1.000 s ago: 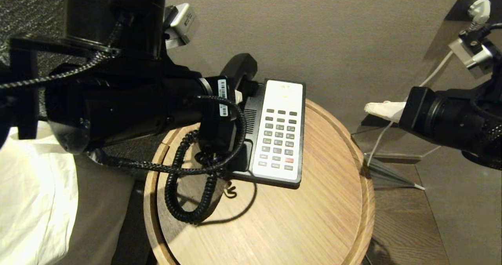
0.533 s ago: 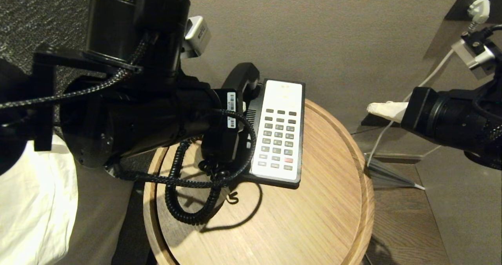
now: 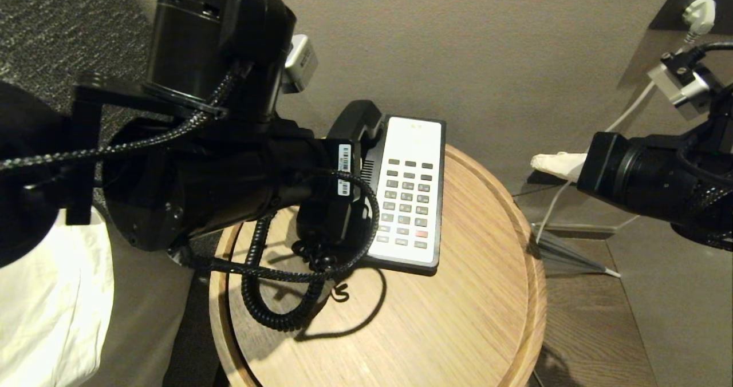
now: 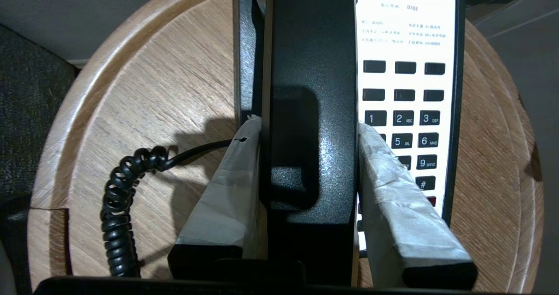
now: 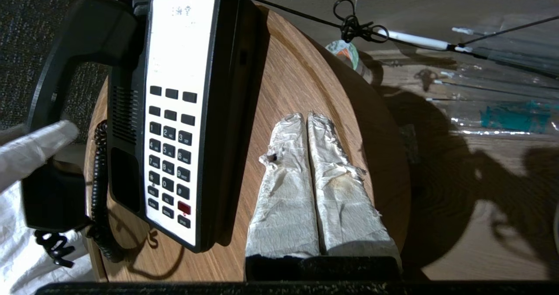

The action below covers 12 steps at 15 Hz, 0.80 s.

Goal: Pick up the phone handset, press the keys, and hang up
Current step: Put the handset back

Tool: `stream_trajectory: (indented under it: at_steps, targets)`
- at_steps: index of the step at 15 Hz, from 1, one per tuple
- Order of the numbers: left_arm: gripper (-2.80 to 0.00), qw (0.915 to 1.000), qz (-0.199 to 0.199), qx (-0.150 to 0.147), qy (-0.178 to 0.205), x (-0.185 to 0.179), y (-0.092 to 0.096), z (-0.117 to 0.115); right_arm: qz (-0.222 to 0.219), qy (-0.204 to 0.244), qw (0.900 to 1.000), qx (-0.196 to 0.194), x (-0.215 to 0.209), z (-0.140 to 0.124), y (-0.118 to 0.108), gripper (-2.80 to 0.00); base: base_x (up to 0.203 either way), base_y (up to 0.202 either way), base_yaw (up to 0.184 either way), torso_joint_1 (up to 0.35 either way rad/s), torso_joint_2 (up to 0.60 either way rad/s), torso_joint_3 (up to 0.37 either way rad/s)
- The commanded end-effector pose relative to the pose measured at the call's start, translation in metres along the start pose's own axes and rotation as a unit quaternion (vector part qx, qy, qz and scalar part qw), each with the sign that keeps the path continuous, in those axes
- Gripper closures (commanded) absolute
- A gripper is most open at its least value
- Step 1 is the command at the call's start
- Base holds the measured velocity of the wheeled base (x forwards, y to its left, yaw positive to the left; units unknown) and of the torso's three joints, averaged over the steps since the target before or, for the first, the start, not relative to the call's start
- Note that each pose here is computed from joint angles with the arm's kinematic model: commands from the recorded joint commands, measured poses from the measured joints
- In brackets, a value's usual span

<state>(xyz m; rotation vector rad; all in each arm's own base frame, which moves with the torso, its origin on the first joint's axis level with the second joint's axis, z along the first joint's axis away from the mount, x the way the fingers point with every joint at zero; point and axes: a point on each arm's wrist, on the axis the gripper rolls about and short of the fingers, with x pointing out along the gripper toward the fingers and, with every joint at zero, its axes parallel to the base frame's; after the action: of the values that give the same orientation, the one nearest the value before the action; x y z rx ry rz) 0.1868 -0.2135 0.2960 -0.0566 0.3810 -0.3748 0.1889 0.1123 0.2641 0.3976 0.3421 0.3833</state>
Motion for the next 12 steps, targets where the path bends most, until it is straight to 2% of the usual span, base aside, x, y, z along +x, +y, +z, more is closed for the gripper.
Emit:
stream_trajectory:
  at_steps: [1,12]
  targets:
    - [0.0,1.0,0.003,0.002,0.005,0.004,-0.001,-0.003,0.0,0.001,1.0,0.001,0.001,0.0,0.0,0.0,0.0,0.0,0.0,0.0,0.0,0.0]
    - [0.0,0.9993,0.017,0.018,0.028,0.016,-0.005,-0.011,0.0,0.001,1.0,0.001,0.001,-0.001,0.0,0.0,0.0,0.0,0.0,0.0,0.0,0.0]
